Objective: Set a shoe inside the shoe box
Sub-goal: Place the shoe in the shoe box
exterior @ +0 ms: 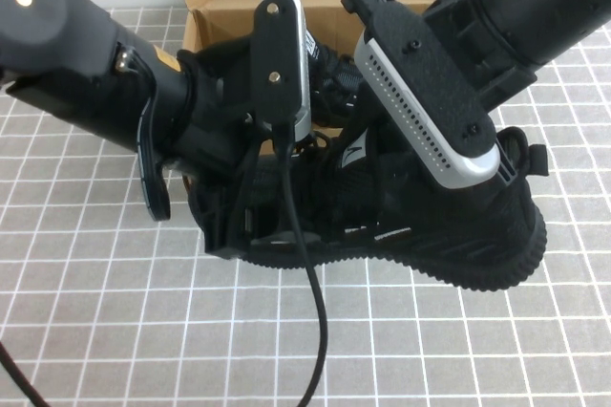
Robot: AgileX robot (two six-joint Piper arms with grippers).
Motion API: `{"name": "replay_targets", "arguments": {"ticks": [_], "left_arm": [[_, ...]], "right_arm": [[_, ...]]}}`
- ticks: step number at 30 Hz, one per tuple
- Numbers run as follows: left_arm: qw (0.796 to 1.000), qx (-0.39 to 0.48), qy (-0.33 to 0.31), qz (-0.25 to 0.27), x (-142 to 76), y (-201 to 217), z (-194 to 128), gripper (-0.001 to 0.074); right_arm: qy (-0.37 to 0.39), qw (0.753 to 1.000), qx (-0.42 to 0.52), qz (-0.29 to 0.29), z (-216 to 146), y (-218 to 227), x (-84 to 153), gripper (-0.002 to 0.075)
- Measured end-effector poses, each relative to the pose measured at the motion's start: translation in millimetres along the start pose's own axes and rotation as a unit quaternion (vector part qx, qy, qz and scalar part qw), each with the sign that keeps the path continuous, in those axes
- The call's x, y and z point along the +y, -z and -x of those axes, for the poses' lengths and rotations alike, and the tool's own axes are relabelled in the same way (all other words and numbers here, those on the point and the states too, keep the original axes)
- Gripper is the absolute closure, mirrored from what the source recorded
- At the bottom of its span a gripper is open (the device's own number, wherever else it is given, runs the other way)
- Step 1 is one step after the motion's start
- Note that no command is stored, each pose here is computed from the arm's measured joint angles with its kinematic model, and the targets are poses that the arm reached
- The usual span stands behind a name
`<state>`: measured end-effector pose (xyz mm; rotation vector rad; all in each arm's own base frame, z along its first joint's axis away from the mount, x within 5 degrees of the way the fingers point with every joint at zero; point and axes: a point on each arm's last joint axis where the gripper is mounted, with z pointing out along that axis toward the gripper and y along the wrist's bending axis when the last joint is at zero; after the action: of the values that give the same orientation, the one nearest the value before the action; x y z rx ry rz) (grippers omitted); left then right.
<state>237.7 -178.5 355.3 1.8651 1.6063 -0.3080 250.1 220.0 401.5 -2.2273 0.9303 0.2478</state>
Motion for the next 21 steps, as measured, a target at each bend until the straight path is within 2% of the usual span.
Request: {"name": "replay_targets", "arguments": {"ticks": [8,15,21], "left_arm": [[0.999,-0.03,0.011,-0.02,-4,0,5,0.0065],[1.0,-0.025,0.006,-0.012,-2,-1,4,0.0065],[0.999,-0.016,0.015,-0.03,3,-17,-1,0.0065]], "right_arm": [[0.0,1.0,-0.001,0.0,0,0,0,0.0732],[-0.001,1.0,-0.002,0.0,0,0,0,0.0732],[-0.001,1.0,-0.001,0.001,0,0,0,0.0732]]}}
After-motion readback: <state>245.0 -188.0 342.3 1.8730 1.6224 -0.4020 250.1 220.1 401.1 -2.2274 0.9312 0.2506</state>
